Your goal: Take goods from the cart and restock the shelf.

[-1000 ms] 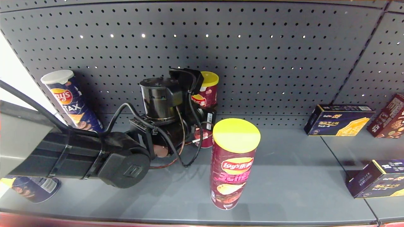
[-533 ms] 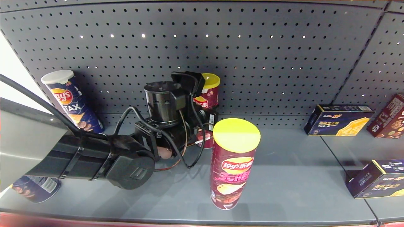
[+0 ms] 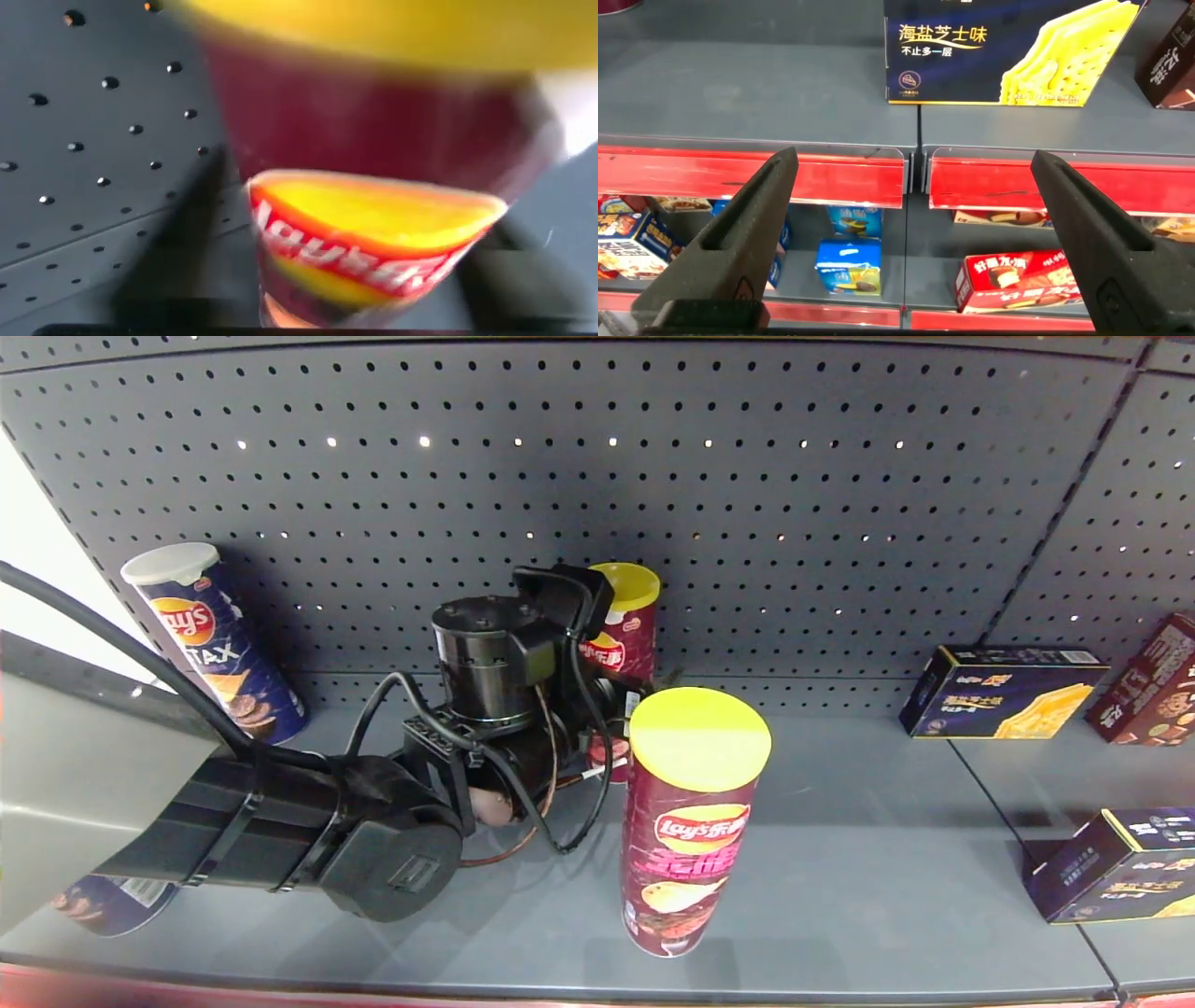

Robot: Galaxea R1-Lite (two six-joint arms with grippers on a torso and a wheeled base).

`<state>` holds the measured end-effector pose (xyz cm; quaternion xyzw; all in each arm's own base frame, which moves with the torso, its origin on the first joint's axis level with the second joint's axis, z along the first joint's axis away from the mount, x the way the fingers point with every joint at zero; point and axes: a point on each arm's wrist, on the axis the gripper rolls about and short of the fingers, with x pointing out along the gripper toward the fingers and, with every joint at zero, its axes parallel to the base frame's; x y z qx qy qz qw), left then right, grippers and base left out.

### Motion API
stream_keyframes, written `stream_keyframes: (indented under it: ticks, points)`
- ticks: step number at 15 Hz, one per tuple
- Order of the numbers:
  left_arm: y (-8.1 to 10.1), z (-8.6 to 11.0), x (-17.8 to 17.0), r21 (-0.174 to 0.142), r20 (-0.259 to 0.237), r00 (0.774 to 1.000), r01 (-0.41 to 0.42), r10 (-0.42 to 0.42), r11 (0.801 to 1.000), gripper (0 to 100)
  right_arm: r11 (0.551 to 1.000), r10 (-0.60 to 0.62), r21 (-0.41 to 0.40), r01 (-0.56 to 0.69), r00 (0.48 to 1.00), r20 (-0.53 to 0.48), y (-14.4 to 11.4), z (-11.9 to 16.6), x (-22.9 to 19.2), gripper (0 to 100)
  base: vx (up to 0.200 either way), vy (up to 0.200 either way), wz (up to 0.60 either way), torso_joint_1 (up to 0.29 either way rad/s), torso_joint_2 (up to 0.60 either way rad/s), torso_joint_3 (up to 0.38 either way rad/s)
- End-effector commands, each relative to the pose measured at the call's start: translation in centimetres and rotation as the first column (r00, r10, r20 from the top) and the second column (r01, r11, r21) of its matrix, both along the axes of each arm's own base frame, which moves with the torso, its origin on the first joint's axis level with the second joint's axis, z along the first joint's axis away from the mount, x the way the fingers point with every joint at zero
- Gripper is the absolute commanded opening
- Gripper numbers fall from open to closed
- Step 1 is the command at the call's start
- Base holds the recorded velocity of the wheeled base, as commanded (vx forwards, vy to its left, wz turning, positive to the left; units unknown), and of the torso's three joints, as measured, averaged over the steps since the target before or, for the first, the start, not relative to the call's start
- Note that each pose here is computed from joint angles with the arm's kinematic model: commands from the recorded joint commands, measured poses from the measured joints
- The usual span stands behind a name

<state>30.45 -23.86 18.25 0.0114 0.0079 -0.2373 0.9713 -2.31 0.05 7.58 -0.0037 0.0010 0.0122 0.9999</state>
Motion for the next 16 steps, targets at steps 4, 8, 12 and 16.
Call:
stream_keyframes:
  ticks: [4, 8, 12, 16]
  points:
    - [0.5, 0.3, -1.1, -0.008, 0.016, 1.0, 0.01, -0.01, 1.0, 100, 1.0, 0.002, 0.0, -0.002, 1.0, -0.001, 0.0, 0.0, 0.0, 100, 0.0, 0.0, 0.0, 0.0, 0.0, 0.0]
    - [3.0, -0.6, -4.4, 0.023, -0.015, 1.0, 0.018, -0.018, 1.0, 100, 1.0, 0.0, 0.0, 0.0, 1.0, -0.001, 0.0, 0.0, 0.0, 100, 0.0, 0.0, 0.0, 0.0, 0.0, 0.0]
    - [5.0, -0.5, -6.7, 0.038, -0.025, 1.0, 0.016, -0.015, 0.999, 100, 1.0, 0.0, 0.0, 0.0, 1.0, -0.001, 0.0, 0.0, 0.0, 100, 0.0, 0.0, 0.0, 0.0, 0.0, 0.0]
    - [6.6, -0.7, -7.0, 0.085, -0.017, 1.0, -0.017, 0.018, 0.996, 100, 1.0, 0.0, 0.0, 0.0, 1.0, -0.001, 0.0, 0.0, 0.0, 100, 0.0, 0.0, 0.0, 0.0, 0.0, 0.0]
